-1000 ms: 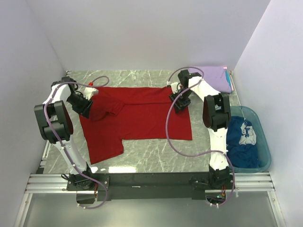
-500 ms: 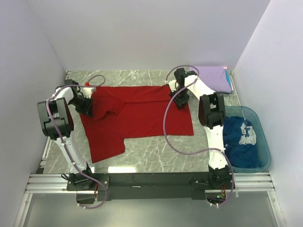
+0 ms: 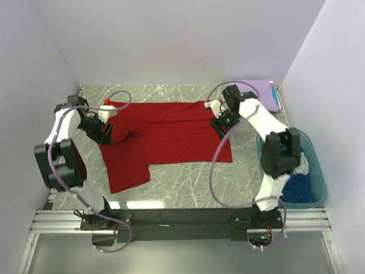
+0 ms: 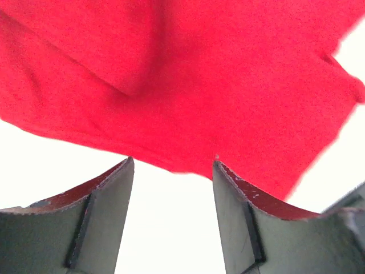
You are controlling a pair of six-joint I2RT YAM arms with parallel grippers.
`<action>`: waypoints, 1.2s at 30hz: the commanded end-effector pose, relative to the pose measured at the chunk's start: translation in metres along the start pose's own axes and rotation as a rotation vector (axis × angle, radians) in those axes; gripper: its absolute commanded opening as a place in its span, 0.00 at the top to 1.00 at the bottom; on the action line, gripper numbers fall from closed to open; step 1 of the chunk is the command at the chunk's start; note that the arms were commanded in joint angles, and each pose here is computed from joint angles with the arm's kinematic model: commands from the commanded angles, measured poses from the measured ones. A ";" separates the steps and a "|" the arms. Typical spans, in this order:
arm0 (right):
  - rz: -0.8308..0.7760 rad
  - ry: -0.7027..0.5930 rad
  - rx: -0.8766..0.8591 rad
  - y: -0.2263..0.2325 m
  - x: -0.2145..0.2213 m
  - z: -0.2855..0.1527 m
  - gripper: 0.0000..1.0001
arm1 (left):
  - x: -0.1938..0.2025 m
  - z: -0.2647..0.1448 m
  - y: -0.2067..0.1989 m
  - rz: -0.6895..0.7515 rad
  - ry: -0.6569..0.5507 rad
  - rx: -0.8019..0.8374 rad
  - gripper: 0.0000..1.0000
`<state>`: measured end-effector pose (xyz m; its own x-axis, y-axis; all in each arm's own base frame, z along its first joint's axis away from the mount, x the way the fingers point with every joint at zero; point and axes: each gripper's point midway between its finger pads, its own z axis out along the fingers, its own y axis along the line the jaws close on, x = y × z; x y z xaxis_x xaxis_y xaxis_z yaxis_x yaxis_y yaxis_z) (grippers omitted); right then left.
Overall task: Fold and stack the t-shirts
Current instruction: Fold the tshirt
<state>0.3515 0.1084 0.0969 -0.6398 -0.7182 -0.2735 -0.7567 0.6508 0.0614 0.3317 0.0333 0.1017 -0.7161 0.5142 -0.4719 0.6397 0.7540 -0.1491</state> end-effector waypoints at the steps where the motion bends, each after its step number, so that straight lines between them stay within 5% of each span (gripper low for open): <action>1: -0.153 -0.014 -0.001 0.027 0.017 -0.007 0.35 | 0.029 -0.006 -0.040 0.079 0.035 0.096 0.37; 30: -0.311 0.180 0.058 0.046 0.092 0.074 0.53 | 0.047 0.000 -0.062 0.014 0.022 0.098 0.37; 36: -0.333 0.195 0.072 0.043 0.097 0.075 0.65 | 0.068 -0.001 -0.062 0.084 0.095 0.066 0.37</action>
<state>0.2691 0.0892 0.0127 -0.4015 -0.9102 -0.1019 -0.9104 0.4088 -0.0644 0.2486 0.0154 0.0760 -0.7201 0.5621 -0.4068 0.6757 0.7013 -0.2272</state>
